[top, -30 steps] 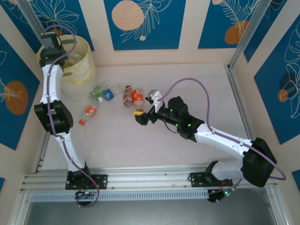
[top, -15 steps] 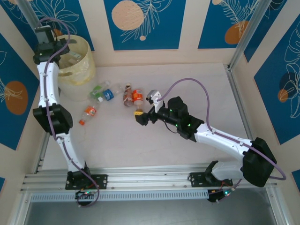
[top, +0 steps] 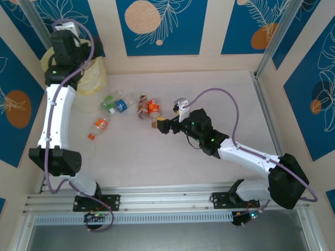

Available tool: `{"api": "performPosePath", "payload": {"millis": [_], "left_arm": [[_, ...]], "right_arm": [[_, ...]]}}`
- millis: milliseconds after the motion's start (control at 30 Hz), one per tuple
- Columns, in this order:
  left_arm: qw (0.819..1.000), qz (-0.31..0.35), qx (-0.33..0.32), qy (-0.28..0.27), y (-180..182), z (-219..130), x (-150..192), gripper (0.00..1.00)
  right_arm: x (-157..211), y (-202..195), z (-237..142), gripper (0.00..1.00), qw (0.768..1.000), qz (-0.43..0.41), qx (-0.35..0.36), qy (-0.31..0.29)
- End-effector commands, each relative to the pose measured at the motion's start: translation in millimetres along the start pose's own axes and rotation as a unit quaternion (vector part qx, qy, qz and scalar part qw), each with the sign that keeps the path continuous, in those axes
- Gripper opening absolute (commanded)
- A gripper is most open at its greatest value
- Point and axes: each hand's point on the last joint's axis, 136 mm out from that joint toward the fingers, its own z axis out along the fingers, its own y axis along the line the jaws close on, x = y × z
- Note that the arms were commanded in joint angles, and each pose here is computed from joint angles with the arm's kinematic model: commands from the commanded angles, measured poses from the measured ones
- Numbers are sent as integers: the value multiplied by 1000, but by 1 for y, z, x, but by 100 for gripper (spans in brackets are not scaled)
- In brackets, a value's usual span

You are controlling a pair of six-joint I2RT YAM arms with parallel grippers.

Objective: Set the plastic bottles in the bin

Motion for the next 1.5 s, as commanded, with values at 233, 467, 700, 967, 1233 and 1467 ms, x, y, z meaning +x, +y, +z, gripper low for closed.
{"api": "performPosePath", "payload": {"millis": [233,467,700,967,1233,1467], "left_arm": [[996,22,59,61,-33,-18,108,100],[972,176,113,105,-23,-41,196,100],[939,296,31,174,42,-38,274,100],[917,264,36,297,93,-19,336,100],[910,228,31,344,117,-10,363,100],[896,204,29,394,126,-6,385,100]], "right_arm": [[0,-41,-7,100,994,81,65,-16],[-1,-53,-6,100,992,100,68,-19],[-4,-60,-1,100,992,110,60,-9],[-16,-70,-3,99,992,108,59,-8],[-22,-82,-10,100,991,112,73,-19],[-19,-84,-11,100,990,122,74,-16]]}}
